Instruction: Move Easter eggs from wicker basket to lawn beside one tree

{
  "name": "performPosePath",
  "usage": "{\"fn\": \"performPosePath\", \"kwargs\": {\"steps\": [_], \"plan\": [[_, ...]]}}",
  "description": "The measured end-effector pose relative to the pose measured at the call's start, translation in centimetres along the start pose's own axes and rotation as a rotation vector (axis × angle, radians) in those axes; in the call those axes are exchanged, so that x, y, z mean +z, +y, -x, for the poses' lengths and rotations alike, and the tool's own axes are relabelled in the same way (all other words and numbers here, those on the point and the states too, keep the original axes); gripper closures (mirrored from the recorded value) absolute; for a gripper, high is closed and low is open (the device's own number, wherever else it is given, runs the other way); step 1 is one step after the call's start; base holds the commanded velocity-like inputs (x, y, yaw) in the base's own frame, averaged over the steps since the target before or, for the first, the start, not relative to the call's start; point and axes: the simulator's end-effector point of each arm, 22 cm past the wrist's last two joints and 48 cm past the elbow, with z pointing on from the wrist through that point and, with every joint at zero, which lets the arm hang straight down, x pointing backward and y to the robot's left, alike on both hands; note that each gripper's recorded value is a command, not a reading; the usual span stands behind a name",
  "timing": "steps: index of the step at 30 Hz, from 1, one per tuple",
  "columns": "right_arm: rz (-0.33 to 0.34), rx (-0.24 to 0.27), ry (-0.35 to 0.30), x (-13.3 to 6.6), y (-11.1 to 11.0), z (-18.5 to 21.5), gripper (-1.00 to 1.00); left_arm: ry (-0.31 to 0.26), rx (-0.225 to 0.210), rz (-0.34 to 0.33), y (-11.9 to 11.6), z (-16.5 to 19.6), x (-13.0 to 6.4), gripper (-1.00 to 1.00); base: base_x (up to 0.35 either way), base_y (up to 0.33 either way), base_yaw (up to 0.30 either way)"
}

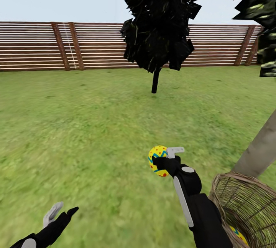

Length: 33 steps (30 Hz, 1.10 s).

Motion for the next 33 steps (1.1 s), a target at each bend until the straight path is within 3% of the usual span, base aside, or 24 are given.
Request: {"fn": "performPosePath", "kwargs": {"steps": [3,7,9,13,14,15,19,27,33], "plan": [[0.004,0.008,0.001,0.0,0.1,0.0,1.0,-0.003,-0.008,-0.012,-0.4,0.2,-0.1,-1.0,0.04,0.037,-0.028],[0.006,0.009,-0.007,-0.3,0.3,0.4,1.0,-0.021,-0.061,-0.067,-1.9,1.0,-0.5,-1.0,0.009,0.008,-0.006],[0.002,0.01,-0.005,-0.3,0.1,0.3,1.0,-0.018,-0.07,-0.065,-1.8,0.9,-0.4,-1.0,0.0,0.0,0.0],[-0.005,0.014,-0.003,-0.3,-0.2,0.2,1.0,0.01,-0.059,-0.053,-1.4,-0.3,0.0,-1.0,0.174,0.149,-0.033],[-0.044,0.017,0.011,0.0,-0.8,-0.3,1.0,0.021,-0.049,-0.053,-1.5,-0.8,0.2,-1.0,0.236,0.228,-0.229],[-0.132,0.032,0.059,0.6,-2.5,-2.0,1.0,0.031,-0.046,-0.05,-1.4,-1.1,0.3,-1.0,0.237,0.234,-0.242],[-0.111,0.12,0.11,1.2,-2.1,-3.8,1.0,0.046,-0.056,-0.038,-0.7,-1.8,0.4,-1.0,0.239,0.247,-0.26],[-0.113,0.12,0.202,2.6,-1.8,-8.0,1.0,0.049,-0.057,-0.038,-0.7,-1.9,0.5,-1.0,0.239,0.25,-0.265],[-0.127,0.128,0.168,3.5,-2.1,-8.7,1.0,0.049,-0.058,-0.039,-0.8,-2.0,0.5,-1.0,0.239,0.251,-0.265]]}}
